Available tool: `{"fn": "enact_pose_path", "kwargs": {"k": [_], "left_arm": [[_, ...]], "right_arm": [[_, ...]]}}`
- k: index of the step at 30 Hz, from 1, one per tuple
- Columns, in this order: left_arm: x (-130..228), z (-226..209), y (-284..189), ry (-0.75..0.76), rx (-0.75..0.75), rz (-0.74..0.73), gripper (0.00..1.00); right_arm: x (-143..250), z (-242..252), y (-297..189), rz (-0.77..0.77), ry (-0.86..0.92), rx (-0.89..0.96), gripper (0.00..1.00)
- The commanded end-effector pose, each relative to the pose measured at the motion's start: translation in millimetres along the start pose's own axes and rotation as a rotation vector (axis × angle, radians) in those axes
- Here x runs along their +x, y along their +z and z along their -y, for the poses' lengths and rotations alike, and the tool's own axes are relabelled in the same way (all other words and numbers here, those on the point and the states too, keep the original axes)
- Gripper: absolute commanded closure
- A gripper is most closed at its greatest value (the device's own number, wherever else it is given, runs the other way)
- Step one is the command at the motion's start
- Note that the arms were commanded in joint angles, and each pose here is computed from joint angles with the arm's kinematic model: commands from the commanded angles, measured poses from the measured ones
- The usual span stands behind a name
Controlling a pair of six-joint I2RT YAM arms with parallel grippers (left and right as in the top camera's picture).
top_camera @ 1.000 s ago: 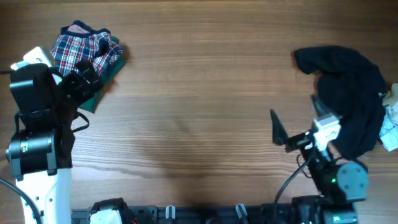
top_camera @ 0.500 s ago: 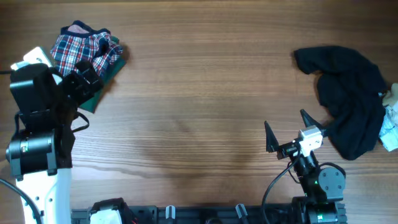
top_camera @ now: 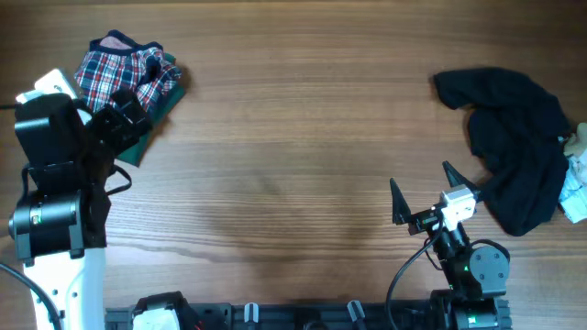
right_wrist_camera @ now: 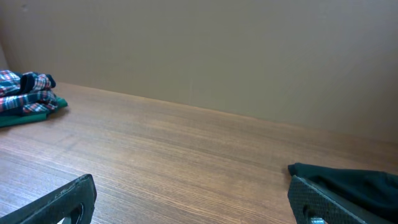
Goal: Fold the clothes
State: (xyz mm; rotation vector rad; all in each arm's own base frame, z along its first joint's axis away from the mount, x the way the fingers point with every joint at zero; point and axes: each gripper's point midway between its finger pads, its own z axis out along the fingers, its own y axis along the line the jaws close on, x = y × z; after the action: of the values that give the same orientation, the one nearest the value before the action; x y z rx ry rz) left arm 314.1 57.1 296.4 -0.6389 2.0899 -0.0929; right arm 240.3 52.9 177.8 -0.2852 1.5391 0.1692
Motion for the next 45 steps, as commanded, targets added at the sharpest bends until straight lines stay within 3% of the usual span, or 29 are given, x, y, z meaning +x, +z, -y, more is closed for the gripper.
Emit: {"fn": "enact_pose_path", "kwargs": {"k": [1,3,7,10,13,26,31,45], "left_arm": [[-3.2,-8.1,-32.0,-0.003,-0.014,0.072,0.00],[5.3,-8.8,-63.8,-0.014,0.046,0.146,0.00],[31.5,25.5,-99.8,0.029,0.377,0.323,0.00],[60.4,42.2,-101.1,0.013,0.595,0.416,0.00],[86.2,42.0,-85.2,-0.027,0.683,0.458,0.00],[147.8,-14.0,4.8,-0.125,0.465,0.457,0.00],[164.0,-20.1,15.9,-0.059,0.426,0.389,0.00],[164.0,-20.2,16.3,-0.060,0.425,0.388,0.00]], "right_arm": [[-1.5,3.7,-0.8,0.009,-0.007,0.019,0.00],[-1.5,3.7,-0.8,0.009,-0.007,0.019,0.00],[-1.4,3.7,-0.8,0.009,-0.008,0.019,0.00],[-1.4,3.7,-0.8,0.009,-0.007,0.019,0.00],[-1.4,3.7,-0.8,0.009,-0.008,0.019,0.00],[-1.5,3.7,-0.8,0.009,-0.007,0.019,0.00],[-1.4,3.7,-0.8,0.009,-0.007,0.019,0.00],[-1.5,3.7,-0.8,0.009,-0.007,0.019,0.00]]}}
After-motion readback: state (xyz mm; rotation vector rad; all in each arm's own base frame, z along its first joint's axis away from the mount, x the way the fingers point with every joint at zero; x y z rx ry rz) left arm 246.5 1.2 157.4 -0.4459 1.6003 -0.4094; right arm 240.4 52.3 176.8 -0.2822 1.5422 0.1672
